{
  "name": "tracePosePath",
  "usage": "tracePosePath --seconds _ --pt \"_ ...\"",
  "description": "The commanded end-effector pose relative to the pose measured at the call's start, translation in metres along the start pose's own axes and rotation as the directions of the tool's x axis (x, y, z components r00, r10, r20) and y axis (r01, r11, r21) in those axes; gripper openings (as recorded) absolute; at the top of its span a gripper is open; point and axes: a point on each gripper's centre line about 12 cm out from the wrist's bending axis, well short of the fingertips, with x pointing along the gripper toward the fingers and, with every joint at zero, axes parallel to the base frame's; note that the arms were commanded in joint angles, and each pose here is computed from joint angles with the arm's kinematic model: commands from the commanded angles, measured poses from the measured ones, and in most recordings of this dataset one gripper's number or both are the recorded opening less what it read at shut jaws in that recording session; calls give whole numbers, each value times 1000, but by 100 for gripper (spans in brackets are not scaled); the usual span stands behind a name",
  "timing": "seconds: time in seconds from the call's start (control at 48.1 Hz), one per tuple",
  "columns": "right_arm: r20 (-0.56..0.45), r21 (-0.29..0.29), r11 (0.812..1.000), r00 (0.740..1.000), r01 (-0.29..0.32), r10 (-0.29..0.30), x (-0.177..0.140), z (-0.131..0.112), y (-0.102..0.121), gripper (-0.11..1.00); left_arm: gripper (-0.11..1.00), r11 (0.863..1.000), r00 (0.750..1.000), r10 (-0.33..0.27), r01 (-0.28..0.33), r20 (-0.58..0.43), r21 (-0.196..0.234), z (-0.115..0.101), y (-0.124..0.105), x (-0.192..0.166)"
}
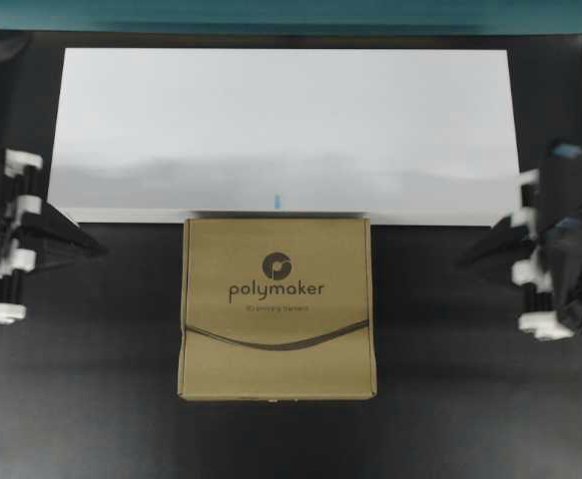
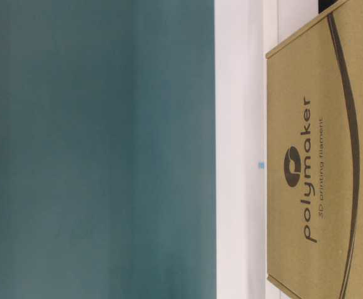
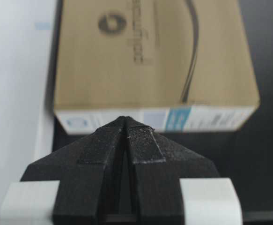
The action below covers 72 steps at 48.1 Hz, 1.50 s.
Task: Place the cardboard box on the stand after clamping it between your arms.
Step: 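Move both grippers inward toward the left and right sides of the box, then press both grippers against the box sides to clamp it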
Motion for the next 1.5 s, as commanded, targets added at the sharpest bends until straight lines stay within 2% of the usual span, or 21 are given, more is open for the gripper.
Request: tracePosePath --seconds 0.0,0.166,0.229,0.312,0.395,0.458,0.52,0.562,0.686,0.811,0.895,1.061,1.165,1.477 --pt "-78 10 1000 997 3 -2 15 0 3 0 0 1000 1000 -19 20 -19 11 6 -5 7" --pt "-232 35 998 972 43 -33 40 0 1 1 0 1000 986 -19 19 -164 -1 -11 -6 22" --pt "-280 42 998 959 54 -41 48 0 1 6 4 1000 975 -19 19 -223 -3 -18 -6 28" --pt "-326 37 997 944 62 -47 58 -1 1 25 23 1000 964 -17 16 -266 -6 -24 -6 34" --pt "-354 40 997 934 67 -49 65 -5 2 51 48 1000 954 -20 13 -298 -24 -30 -7 41" --pt "-377 16 998 925 60 -50 71 -11 5 68 66 999 952 -24 9 -304 -51 -31 -8 47" --pt "-398 -22 999 916 45 -50 77 -16 10 80 80 998 958 -30 12 -287 -65 -32 -11 55" --pt "-406 -41 998 912 39 -52 81 -19 11 85 87 997 962 -33 12 -272 -78 -33 -11 62" --pt "-436 -59 997 898 39 -61 97 -30 11 82 82 997 946 -37 12 -323 -80 -49 -13 80" --pt "-425 -68 997 903 38 -64 115 -36 10 83 84 997 917 -37 6 -398 -79 -63 -15 100" --pt "-408 -67 997 911 35 -60 127 -37 10 83 84 997 906 -40 7 -421 -79 -65 -17 112" --pt "-409 -66 997 911 35 -59 145 -38 11 83 84 997 888 -40 5 -457 -77 -70 -19 132" --pt "-402 -63 997 914 38 -60 156 -36 9 83 84 997 886 -41 6 -461 -78 -70 -19 139" --pt "-364 -45 998 929 50 -63 172 -18 5 83 84 997 905 -47 16 -423 -77 -50 -23 162"
